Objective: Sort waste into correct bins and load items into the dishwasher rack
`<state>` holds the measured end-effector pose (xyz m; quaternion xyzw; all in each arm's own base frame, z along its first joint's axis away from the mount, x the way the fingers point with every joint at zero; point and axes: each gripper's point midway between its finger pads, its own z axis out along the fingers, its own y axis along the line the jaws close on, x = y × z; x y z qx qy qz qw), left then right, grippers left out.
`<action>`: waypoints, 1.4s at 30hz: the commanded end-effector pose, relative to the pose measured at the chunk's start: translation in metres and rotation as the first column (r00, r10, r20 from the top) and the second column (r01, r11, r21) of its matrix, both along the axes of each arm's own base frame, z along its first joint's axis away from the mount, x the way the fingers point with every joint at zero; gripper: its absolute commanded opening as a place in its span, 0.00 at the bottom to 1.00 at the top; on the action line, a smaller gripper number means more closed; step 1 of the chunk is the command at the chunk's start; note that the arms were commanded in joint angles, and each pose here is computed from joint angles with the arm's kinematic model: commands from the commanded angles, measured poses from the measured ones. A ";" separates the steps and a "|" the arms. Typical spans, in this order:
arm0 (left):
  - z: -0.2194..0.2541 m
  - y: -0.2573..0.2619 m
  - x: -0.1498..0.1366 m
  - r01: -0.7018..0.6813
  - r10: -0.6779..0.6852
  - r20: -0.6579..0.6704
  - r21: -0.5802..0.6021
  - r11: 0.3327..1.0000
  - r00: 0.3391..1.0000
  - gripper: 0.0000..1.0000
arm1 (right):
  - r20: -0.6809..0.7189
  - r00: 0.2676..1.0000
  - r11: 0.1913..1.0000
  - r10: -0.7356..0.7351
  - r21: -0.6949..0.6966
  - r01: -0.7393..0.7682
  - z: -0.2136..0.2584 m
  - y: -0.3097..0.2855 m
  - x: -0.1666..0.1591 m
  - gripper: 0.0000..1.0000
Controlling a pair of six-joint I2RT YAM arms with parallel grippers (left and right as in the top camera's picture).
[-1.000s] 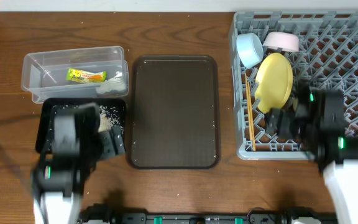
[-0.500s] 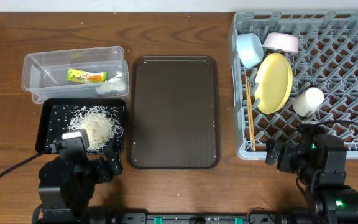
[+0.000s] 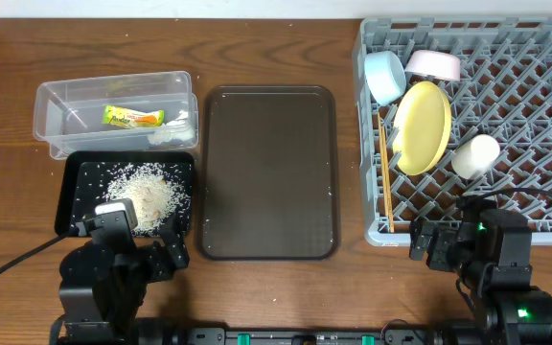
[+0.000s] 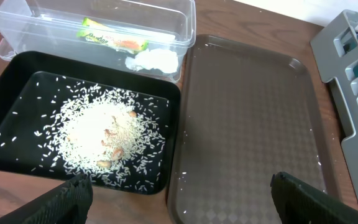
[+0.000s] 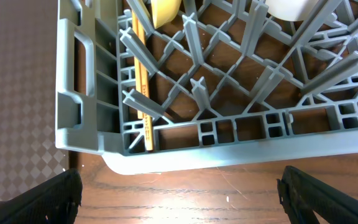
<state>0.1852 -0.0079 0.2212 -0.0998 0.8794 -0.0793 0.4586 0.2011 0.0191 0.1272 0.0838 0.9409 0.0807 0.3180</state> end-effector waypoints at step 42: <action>-0.002 -0.003 0.000 0.012 -0.012 -0.004 -0.007 1.000 1.000 0.94 | 0.741 0.661 0.986 0.118 -0.165 0.008 0.030 -0.001 0.044 0.99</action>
